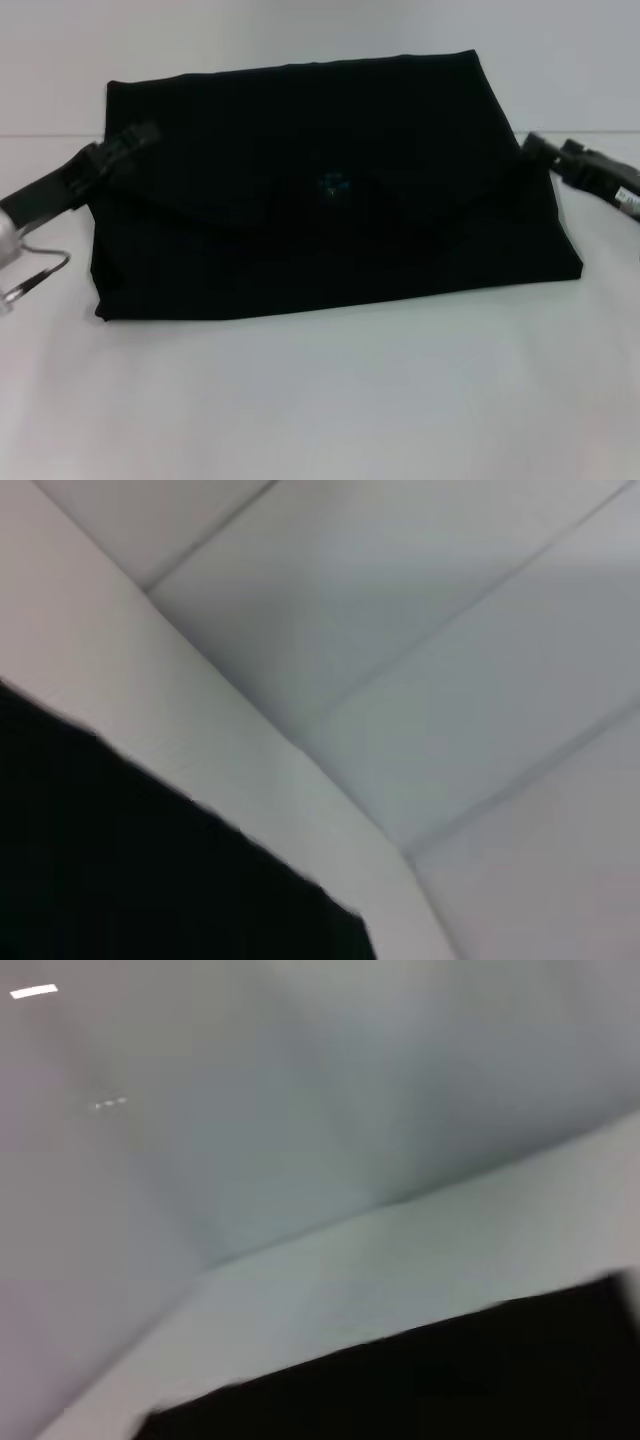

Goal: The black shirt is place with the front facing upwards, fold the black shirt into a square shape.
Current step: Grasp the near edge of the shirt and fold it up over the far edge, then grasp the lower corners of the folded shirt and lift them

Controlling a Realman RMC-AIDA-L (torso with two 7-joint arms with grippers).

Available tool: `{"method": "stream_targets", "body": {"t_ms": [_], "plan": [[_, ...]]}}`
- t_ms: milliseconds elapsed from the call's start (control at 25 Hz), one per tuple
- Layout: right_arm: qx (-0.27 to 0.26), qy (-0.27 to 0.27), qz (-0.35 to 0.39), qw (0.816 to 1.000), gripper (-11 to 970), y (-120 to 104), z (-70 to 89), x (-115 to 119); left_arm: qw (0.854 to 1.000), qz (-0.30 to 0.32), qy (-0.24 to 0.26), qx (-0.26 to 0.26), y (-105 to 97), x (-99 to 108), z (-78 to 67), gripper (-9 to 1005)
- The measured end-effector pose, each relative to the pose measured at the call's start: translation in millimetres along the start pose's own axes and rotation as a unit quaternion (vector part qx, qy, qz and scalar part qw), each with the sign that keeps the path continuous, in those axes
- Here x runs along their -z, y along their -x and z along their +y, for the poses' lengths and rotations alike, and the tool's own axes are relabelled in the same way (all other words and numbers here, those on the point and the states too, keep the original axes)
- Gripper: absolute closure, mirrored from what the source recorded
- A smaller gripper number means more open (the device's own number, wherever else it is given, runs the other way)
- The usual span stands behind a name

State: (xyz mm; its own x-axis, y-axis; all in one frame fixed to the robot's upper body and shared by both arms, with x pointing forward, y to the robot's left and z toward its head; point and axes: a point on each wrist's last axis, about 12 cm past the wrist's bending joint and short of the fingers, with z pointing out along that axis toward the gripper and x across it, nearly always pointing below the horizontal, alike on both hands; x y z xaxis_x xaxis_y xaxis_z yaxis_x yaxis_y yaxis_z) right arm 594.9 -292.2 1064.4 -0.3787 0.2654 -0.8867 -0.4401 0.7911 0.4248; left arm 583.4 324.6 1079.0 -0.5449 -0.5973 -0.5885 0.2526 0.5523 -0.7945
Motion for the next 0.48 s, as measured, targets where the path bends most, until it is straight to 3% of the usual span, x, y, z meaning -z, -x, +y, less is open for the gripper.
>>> {"method": "stream_targets", "body": {"t_ms": [40,80,280,480], "plan": [[0.0,0.0,0.0,1.0,254,0,0.0,0,1.0,0.013,-0.006,0.005,0,7,1.0,213],[0.017,0.033,0.015,0.999,239,-3,4.7,6,0.999,0.035,-0.013,0.012,0,17,2.0,167],[0.096,0.174,0.085,0.976,165,-26,35.6,21,0.995,0.103,-0.002,0.007,0,50,9.6,158],[0.152,0.249,0.118,0.949,165,-50,59.3,23,0.99,0.133,0.042,-0.025,1,67,19.6,149]]}}
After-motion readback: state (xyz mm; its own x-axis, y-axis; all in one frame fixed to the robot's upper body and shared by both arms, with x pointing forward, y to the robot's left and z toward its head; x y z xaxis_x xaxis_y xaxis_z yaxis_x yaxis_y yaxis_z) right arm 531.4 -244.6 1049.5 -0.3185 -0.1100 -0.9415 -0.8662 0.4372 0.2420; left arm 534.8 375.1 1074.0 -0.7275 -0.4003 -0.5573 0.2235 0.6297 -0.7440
